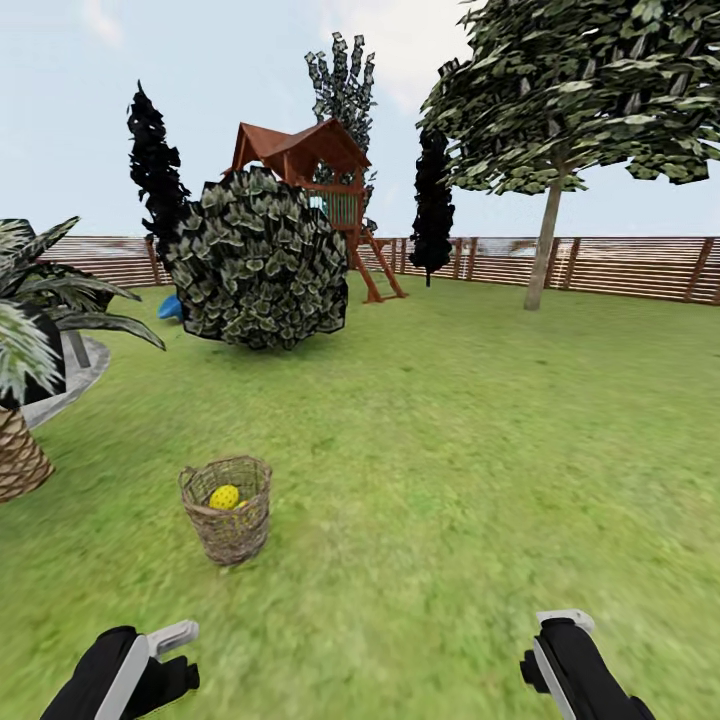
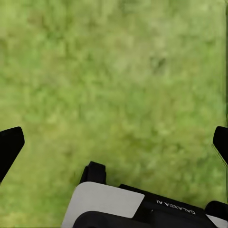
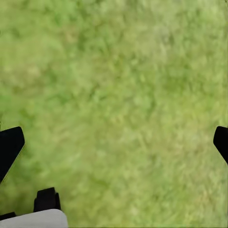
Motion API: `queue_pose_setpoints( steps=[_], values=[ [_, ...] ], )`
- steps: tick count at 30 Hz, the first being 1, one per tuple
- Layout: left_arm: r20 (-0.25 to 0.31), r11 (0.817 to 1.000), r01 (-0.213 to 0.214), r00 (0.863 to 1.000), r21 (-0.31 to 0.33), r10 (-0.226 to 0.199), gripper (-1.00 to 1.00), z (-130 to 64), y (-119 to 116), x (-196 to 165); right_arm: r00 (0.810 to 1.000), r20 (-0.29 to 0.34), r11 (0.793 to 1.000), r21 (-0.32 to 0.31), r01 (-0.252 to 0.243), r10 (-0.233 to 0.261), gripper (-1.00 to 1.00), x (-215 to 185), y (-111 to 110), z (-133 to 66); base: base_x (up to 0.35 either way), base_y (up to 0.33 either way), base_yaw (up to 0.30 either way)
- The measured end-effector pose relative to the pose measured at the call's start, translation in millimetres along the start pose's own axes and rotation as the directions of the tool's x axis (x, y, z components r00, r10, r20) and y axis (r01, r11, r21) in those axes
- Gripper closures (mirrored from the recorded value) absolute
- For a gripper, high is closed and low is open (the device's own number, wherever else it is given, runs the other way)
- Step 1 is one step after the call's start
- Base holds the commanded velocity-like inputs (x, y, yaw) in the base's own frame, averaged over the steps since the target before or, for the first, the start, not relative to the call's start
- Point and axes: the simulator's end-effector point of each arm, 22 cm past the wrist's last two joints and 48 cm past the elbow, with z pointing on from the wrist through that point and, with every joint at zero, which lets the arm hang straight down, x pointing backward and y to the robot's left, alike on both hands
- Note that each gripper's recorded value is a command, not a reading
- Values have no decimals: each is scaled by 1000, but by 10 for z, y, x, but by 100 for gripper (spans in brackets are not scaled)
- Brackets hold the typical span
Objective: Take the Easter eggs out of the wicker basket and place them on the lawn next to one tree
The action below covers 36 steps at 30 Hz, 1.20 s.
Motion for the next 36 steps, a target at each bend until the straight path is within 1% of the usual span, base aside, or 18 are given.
queue_pose_setpoints(
  steps=[36],
  values=[
    [1, 1000, -3, 1000, 1, 3, -100, 2, -16, 3, 1000, -1, 1000, -2, -1, 1, -100, 4, 3, 2, 346, 0, 0]
  ],
)
